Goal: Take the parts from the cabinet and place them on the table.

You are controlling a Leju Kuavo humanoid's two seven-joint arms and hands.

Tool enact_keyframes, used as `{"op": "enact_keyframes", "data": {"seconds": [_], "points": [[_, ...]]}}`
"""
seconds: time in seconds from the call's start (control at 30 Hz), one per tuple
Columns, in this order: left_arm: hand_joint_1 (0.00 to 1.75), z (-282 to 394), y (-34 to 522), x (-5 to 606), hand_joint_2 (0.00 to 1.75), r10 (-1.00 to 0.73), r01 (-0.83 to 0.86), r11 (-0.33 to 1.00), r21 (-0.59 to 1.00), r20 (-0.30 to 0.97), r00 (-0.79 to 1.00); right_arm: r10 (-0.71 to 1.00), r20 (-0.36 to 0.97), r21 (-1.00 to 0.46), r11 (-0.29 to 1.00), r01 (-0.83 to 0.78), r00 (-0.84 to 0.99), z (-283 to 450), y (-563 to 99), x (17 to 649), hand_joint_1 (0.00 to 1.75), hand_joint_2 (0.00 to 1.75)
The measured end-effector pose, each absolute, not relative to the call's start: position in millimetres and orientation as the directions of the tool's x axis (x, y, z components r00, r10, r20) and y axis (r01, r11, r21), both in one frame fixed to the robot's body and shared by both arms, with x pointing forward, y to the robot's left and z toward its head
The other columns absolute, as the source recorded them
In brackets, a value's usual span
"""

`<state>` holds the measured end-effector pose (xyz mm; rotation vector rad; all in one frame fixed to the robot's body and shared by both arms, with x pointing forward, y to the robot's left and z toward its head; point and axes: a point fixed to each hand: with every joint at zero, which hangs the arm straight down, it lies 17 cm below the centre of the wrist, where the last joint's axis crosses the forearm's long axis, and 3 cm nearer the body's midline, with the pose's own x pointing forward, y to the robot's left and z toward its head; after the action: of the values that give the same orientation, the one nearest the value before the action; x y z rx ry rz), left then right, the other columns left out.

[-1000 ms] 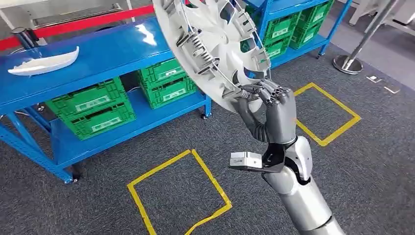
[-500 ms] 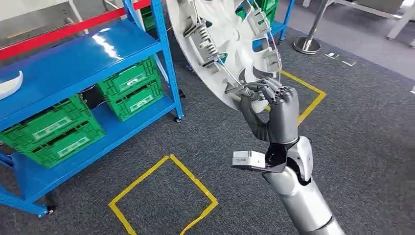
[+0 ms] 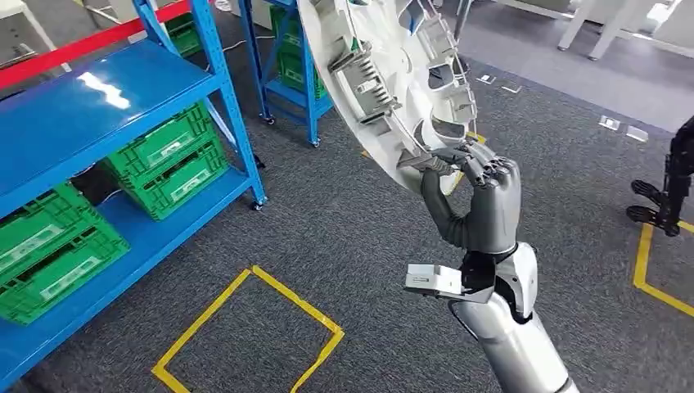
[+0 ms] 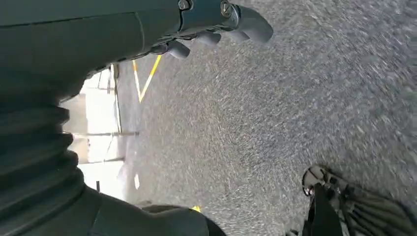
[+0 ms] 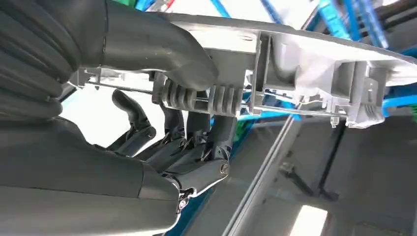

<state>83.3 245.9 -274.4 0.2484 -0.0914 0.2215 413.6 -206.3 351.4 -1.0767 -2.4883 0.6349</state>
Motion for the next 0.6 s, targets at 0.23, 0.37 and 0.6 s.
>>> {"op": "enact_keyframes", "data": {"seconds": [0.23, 0.37, 0.6], "points": [[0.00, -273, 245, 89, 1.75, 0.206, -0.230, 0.945, 0.234, 0.124, 0.971, 0.753, 0.130, -0.521, 0.605, 0.602, -0.645, 353, -217, 413, 1.75, 1.75], [0.00, -274, 245, 87, 1.75, 0.191, -0.216, 0.948, 0.236, 0.123, 0.974, 0.759, 0.127, -0.521, 0.599, 0.608, -0.639, 352, -219, 413, 1.75, 1.75], [0.00, -275, 241, 81, 1.75, 0.161, -0.182, 0.957, 0.227, 0.111, 0.981, 0.777, 0.146, -0.550, 0.578, 0.603, -0.612, 339, -223, 408, 1.75, 1.75]]}}
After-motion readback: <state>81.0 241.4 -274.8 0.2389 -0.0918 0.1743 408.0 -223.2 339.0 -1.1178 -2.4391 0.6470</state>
